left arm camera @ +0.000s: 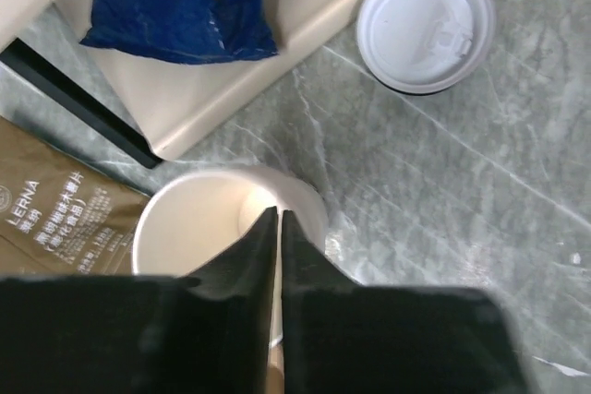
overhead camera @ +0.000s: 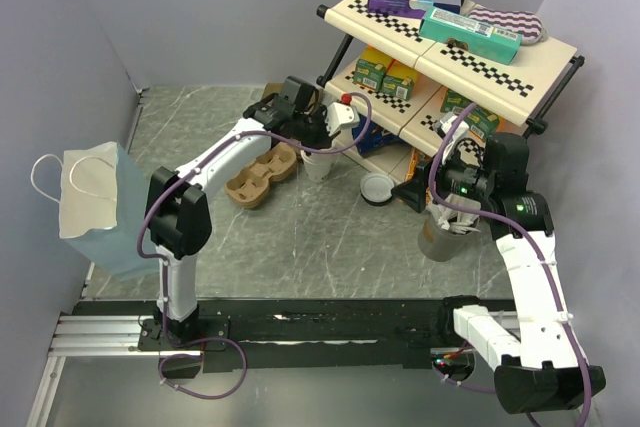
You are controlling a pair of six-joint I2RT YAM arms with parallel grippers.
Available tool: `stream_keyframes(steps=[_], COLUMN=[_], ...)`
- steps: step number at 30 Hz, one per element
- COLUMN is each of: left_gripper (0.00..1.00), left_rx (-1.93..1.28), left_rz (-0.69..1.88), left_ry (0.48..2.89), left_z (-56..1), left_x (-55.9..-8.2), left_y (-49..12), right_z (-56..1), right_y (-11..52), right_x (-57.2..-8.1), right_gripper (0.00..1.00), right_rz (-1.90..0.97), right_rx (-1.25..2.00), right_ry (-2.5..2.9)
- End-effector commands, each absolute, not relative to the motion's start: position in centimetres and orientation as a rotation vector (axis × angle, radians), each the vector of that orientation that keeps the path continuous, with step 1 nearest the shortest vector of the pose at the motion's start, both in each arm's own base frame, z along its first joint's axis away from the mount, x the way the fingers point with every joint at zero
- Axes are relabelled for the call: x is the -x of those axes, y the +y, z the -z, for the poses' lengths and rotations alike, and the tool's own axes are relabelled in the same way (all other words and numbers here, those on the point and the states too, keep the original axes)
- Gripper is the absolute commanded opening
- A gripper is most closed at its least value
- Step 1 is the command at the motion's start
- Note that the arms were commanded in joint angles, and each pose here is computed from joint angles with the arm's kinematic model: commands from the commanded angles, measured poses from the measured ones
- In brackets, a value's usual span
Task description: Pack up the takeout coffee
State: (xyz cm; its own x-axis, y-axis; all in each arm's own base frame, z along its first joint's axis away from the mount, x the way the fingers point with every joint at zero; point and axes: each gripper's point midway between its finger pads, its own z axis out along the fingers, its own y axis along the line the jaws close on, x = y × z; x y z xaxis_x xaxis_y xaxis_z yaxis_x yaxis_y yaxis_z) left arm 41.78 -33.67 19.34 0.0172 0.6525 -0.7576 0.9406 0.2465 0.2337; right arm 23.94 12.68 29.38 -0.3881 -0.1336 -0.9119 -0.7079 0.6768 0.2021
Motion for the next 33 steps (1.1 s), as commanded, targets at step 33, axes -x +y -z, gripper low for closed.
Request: stream_keyframes(steps=[33], left_gripper=[0.15], left_rx=[-1.370], left_rz=[0.531], left_ry=[1.934], left_z=[-18.0], left_x=[-40.2], left_y=[-33.4], right_z=[-30.4], right_y=[12.0], right_x=[-25.6], right_gripper=[0.91], right_rz=[-0.662], right_rx=[0.537], right_ry=[1.845])
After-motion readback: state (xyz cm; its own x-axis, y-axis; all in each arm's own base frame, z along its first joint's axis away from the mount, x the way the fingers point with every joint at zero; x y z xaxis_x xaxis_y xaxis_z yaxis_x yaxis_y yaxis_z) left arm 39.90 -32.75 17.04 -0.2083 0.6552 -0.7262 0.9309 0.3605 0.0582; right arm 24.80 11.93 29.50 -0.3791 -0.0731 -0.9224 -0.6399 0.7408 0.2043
